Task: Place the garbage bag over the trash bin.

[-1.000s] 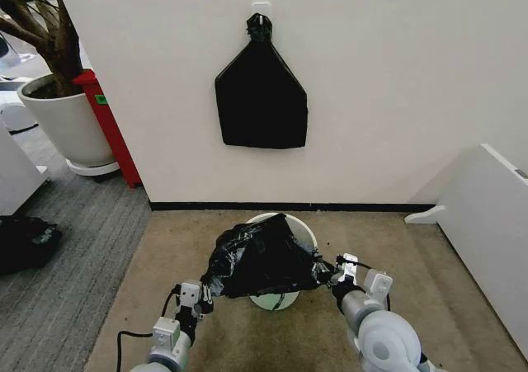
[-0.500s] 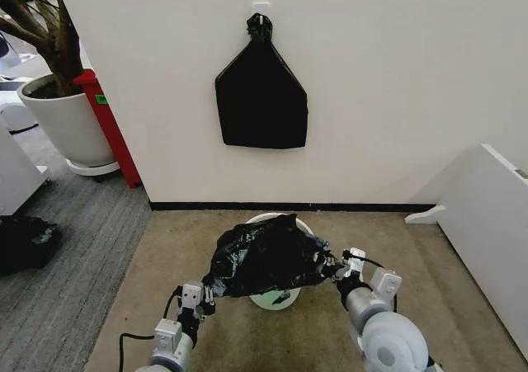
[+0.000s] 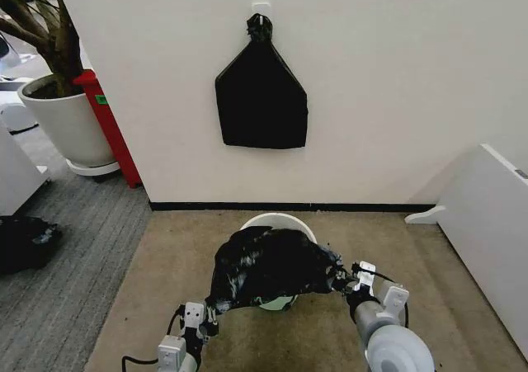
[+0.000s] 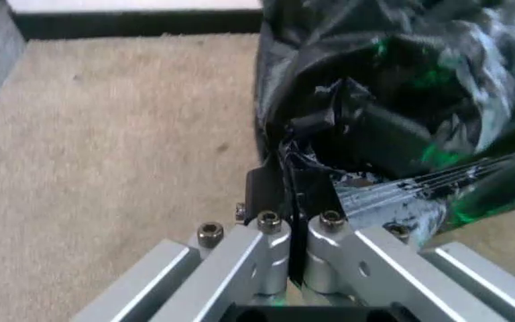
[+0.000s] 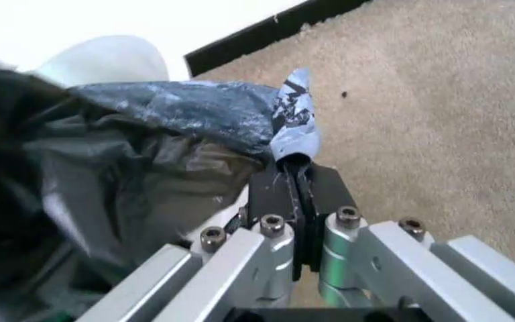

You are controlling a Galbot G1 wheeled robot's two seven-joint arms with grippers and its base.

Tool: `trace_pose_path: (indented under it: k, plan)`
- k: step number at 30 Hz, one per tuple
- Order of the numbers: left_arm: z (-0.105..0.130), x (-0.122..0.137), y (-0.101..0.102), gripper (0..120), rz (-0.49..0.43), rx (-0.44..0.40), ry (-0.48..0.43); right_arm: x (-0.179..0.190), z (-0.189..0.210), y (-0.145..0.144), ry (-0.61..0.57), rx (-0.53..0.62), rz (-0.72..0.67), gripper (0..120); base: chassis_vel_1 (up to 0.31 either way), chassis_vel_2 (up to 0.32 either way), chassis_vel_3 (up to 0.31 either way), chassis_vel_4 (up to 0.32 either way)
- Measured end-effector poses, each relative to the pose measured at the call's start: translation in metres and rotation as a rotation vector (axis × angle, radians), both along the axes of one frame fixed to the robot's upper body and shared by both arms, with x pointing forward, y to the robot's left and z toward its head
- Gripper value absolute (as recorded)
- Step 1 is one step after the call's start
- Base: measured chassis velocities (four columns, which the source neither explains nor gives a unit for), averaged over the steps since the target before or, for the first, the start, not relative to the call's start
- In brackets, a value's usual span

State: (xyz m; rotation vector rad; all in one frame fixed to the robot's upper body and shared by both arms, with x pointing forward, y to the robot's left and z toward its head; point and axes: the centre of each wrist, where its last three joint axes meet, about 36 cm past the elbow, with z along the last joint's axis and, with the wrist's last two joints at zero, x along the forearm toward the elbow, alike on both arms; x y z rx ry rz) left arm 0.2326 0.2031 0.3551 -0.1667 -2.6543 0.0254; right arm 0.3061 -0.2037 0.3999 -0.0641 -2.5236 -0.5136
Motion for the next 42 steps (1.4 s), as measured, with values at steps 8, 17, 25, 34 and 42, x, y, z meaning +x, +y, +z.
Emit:
trace_pose_path:
  k: [8,17,25,34,42]
  plan:
    - [-0.008,0.033,0.0,0,0.037,-0.03,0.028,0.037,-0.023,-0.004,-0.033,-0.002,0.025,0,0.0,0.0,0.0,0.0]
    - [-0.027,0.054,-0.004,0,0.092,-0.082,0.089,0.065,-0.062,-0.015,-0.029,-0.055,0.091,0,0.0,0.0,0.0,0.0]
    - [-0.04,0.06,-0.029,0,0.101,-0.131,0.139,0.071,-0.073,-0.02,-0.029,-0.073,0.124,0,0.0,0.0,0.0,0.0]
    - [-0.03,0.047,-0.027,6,0.09,-0.075,0.117,0.055,-0.051,-0.02,-0.048,-0.081,0.139,0,0.0,0.0,0.0,0.0]
    - [-0.011,0.029,0.004,39,0.013,0.049,-0.043,0.032,-0.03,-0.022,-0.052,-0.084,0.15,22,0.0,0.0,0.0,0.0]
